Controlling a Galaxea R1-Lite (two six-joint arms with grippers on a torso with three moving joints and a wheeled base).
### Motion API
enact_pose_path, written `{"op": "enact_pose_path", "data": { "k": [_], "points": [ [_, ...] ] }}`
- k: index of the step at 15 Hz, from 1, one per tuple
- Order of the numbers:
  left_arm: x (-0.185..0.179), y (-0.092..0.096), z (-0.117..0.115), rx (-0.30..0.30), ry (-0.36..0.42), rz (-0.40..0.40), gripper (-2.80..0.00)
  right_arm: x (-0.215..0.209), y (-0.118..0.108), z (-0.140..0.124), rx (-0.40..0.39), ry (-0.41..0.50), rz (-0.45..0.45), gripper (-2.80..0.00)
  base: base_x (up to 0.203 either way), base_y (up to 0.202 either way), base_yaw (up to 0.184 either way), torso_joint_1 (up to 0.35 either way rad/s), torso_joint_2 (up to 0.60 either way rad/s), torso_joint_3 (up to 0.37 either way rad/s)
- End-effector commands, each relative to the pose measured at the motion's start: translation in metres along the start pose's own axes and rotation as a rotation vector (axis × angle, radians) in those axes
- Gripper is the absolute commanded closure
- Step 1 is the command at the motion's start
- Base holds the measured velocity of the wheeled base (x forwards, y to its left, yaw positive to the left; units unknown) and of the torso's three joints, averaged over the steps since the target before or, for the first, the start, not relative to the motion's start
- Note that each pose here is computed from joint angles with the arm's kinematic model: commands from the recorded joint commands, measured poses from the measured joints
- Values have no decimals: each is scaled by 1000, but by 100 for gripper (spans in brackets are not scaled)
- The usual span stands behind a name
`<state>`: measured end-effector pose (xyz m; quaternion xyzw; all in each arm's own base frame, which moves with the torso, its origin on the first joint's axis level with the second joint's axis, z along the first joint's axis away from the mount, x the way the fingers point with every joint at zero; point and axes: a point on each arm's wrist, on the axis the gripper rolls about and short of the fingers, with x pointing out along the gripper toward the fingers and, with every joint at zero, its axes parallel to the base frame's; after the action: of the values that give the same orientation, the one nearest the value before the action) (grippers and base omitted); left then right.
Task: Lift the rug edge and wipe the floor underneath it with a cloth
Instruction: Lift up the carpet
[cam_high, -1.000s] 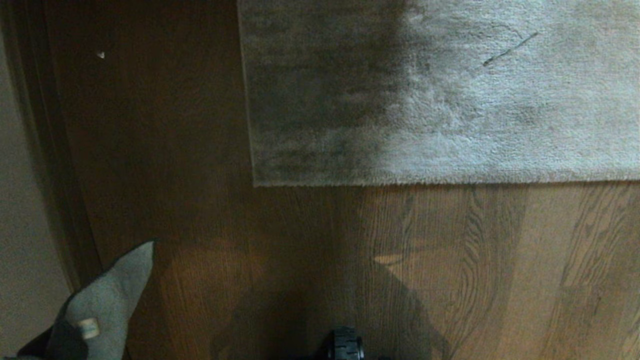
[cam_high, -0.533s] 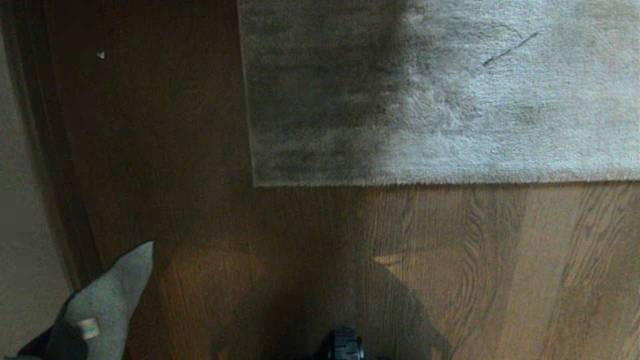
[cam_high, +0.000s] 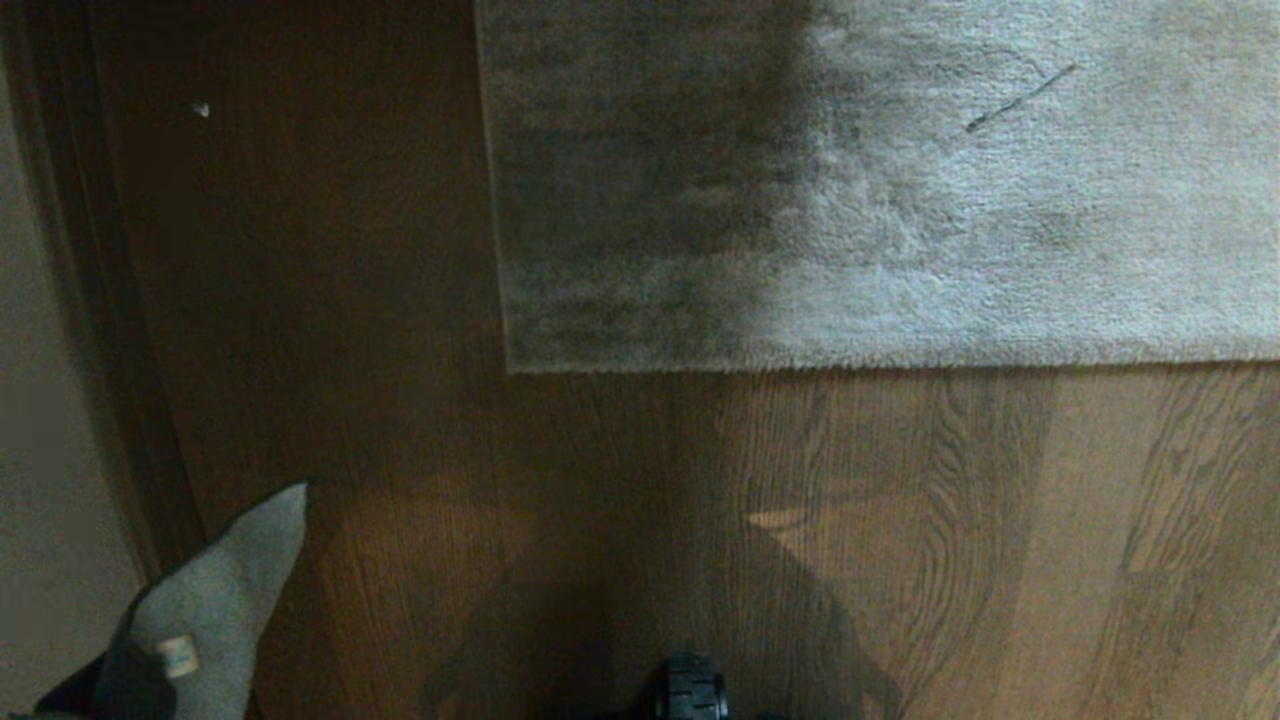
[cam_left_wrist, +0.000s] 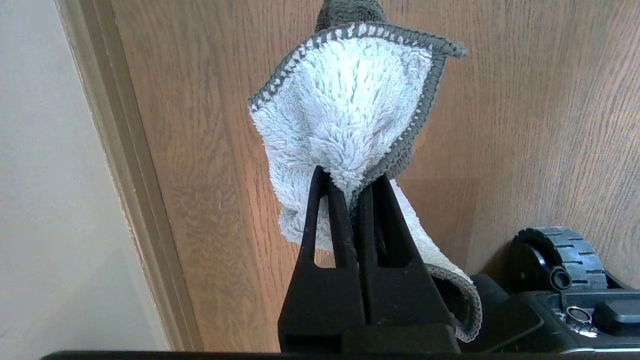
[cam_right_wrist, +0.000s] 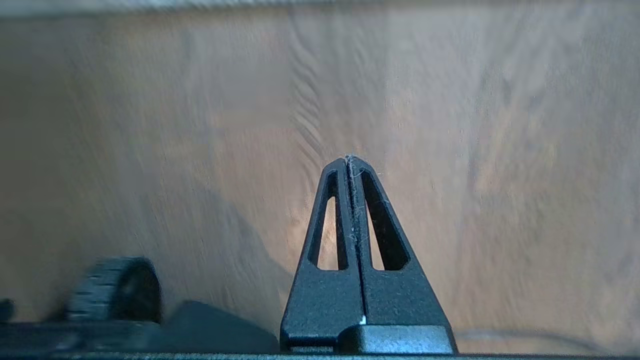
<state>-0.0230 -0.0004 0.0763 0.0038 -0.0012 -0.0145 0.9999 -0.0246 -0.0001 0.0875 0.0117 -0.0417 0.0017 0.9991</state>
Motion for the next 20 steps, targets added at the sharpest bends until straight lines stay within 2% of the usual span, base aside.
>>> {"op": "enact_pose_path", "data": {
  "k": [1, 10, 20],
  "points": [
    [0, 0, 0, 0, -1, 0, 0, -2, 1, 7, 1, -20, 36, 0, 0, 0, 0, 0, 0, 0],
    [0, 0, 0, 0, -1, 0, 0, 12, 2, 54, 3, -4, 57, 0, 0, 0, 0, 0, 0, 0],
    [0, 0, 0, 0, -1, 0, 0, 69, 5, 87, 5, 75, 95, 0, 0, 0, 0, 0, 0, 0]
  ]
}}
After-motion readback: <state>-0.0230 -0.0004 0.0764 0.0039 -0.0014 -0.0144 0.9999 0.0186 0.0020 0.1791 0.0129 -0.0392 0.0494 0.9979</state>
